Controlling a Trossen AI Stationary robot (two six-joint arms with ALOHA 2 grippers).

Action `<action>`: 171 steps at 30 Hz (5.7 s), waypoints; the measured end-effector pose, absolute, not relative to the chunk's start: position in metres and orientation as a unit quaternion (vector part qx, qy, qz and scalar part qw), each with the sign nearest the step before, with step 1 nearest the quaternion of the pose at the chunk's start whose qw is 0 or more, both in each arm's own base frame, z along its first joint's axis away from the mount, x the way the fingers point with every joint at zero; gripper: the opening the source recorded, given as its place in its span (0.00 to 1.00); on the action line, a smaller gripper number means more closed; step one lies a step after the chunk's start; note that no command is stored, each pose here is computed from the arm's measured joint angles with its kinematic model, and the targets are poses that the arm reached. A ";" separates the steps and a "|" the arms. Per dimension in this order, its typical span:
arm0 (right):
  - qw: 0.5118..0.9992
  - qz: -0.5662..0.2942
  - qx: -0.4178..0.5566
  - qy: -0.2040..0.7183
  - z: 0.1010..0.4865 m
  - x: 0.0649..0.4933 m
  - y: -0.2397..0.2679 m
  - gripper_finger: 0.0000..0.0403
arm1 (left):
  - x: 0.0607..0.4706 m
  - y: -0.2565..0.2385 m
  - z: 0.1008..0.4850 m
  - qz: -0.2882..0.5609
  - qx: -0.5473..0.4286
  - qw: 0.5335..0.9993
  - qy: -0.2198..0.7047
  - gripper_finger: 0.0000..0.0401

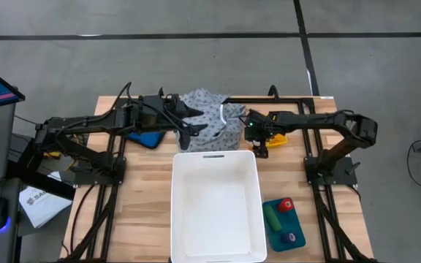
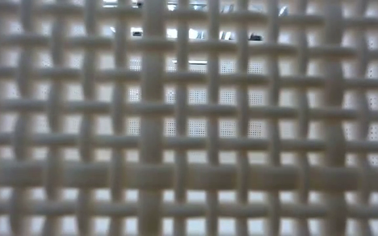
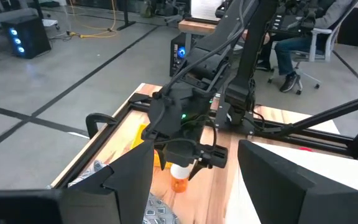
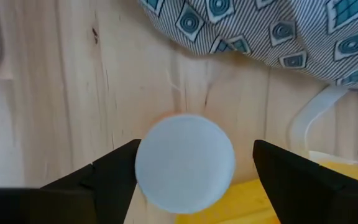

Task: Pick & place medical supplies in basket/bin
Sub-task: Put the orange pill bottle into the yellow bin, then adjust the yellow bin

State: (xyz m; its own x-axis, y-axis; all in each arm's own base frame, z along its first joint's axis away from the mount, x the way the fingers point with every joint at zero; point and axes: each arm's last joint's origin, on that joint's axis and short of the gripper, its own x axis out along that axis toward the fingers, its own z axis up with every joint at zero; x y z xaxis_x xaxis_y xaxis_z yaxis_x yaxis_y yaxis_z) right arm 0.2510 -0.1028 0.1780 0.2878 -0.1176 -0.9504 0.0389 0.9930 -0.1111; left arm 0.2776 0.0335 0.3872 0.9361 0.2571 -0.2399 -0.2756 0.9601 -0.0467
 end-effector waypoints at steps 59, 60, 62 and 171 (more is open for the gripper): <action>0.807 -0.238 0.084 0.534 0.238 0.189 -0.132 0.52 | 0.278 0.033 0.388 0.135 -0.044 0.983 0.113 0.54; 0.811 -0.245 0.087 0.525 0.241 0.188 -0.132 0.52 | 0.278 0.033 0.388 0.135 -0.043 0.983 0.113 0.54; 0.811 -0.262 0.095 0.514 0.245 0.184 -0.132 0.52 | 0.278 0.033 0.388 0.135 -0.043 0.983 0.113 0.54; 0.563 -0.540 0.352 0.518 0.171 0.126 -0.144 0.22 | 0.279 0.032 0.392 0.132 -0.044 0.986 0.089 0.54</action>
